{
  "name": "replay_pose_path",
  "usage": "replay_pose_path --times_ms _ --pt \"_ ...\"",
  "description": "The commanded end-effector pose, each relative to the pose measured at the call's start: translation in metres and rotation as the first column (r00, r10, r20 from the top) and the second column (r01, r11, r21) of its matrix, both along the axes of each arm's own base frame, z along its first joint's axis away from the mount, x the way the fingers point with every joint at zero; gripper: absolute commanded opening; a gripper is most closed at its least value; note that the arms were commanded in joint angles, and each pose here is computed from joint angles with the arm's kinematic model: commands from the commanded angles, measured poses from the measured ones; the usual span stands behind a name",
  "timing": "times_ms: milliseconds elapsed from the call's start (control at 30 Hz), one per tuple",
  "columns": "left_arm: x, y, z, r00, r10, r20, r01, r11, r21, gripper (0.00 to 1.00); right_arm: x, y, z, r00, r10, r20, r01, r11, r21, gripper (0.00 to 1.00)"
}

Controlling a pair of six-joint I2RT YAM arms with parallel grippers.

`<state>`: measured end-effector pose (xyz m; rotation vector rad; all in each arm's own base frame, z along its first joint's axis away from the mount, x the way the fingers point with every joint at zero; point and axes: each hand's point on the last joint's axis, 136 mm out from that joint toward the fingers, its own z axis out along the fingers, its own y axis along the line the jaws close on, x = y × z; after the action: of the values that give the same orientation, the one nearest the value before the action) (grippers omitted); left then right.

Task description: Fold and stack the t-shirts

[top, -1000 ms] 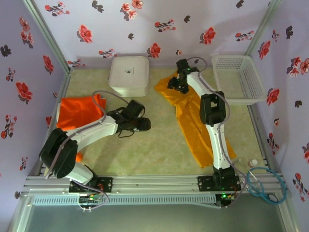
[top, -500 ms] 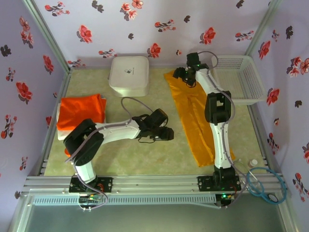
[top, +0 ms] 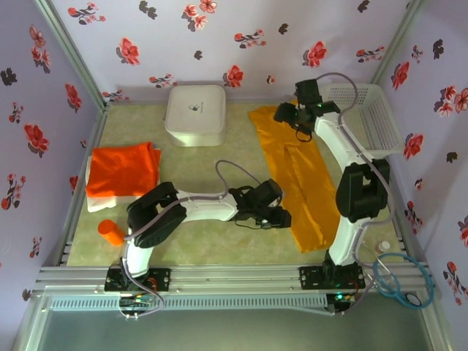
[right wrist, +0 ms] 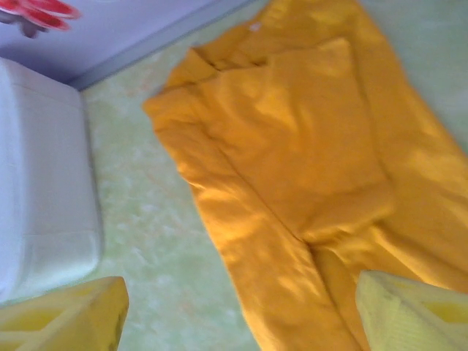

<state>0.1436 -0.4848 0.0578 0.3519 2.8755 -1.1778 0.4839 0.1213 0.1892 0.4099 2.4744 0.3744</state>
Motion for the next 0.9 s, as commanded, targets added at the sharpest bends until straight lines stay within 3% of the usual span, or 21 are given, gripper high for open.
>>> replay_pose_path --times_ms 0,333,867 --pt "-0.006 -0.015 0.001 0.999 -0.016 -0.042 0.016 1.000 0.002 0.33 -0.025 -0.028 -0.006 0.995 -0.100 -0.028 0.098 0.992 -0.083 0.81" --pt "-0.014 -0.012 -0.025 0.993 -0.060 -0.101 0.072 0.990 0.123 0.33 -0.050 -0.052 -0.011 0.987 -0.159 -0.040 0.156 0.985 -0.067 0.81" --pt "-0.009 -0.026 -0.038 0.990 -0.066 -0.126 0.085 0.984 0.155 0.37 -0.064 -0.080 -0.008 0.978 -0.208 -0.023 0.205 0.975 -0.085 0.79"
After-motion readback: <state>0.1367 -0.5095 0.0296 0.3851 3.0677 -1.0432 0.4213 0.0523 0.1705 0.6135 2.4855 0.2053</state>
